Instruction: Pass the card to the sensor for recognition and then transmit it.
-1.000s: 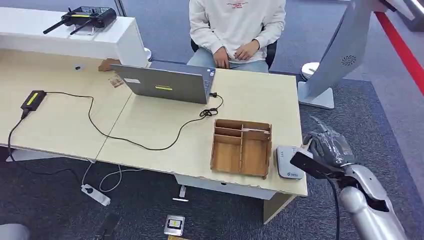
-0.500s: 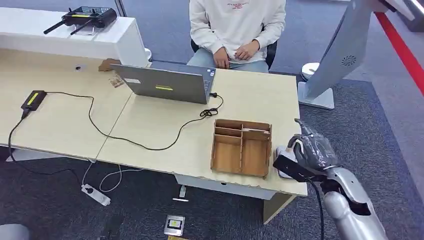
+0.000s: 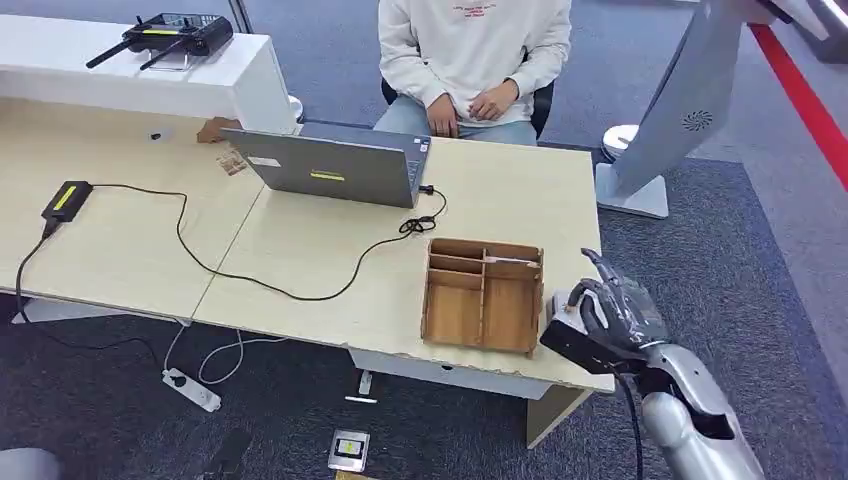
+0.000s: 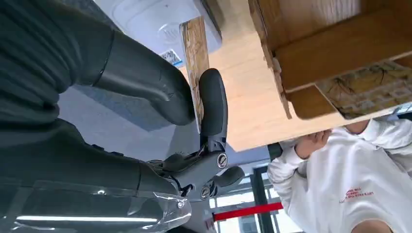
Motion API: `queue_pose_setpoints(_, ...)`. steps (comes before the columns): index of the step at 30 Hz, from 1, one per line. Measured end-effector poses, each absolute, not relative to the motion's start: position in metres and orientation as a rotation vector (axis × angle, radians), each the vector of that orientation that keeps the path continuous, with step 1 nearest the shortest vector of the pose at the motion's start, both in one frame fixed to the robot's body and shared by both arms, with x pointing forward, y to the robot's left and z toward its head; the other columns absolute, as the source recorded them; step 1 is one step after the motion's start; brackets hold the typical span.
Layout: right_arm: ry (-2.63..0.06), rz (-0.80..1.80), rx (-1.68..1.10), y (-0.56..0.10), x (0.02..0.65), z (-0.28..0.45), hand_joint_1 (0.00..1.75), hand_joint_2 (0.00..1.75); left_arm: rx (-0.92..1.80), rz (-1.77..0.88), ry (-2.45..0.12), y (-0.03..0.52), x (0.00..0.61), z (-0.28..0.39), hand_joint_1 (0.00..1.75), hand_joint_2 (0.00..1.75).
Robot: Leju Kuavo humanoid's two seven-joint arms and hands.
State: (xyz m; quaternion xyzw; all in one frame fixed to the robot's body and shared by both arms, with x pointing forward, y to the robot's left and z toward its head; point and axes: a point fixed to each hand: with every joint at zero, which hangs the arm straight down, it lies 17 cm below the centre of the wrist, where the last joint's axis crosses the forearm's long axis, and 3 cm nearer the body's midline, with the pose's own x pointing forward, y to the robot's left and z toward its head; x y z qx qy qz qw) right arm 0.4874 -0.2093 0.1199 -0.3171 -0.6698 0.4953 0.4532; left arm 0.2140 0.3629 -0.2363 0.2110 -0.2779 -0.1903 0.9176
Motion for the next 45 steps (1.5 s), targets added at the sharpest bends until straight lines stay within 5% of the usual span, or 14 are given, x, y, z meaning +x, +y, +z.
queue_pose_setpoints(45, -1.607, 1.193, -0.801, -0.230, 0.467, 0.103, 1.75, 1.75, 0.455, -0.469, -0.568, 0.368, 0.214, -0.236, 0.00, 0.00)
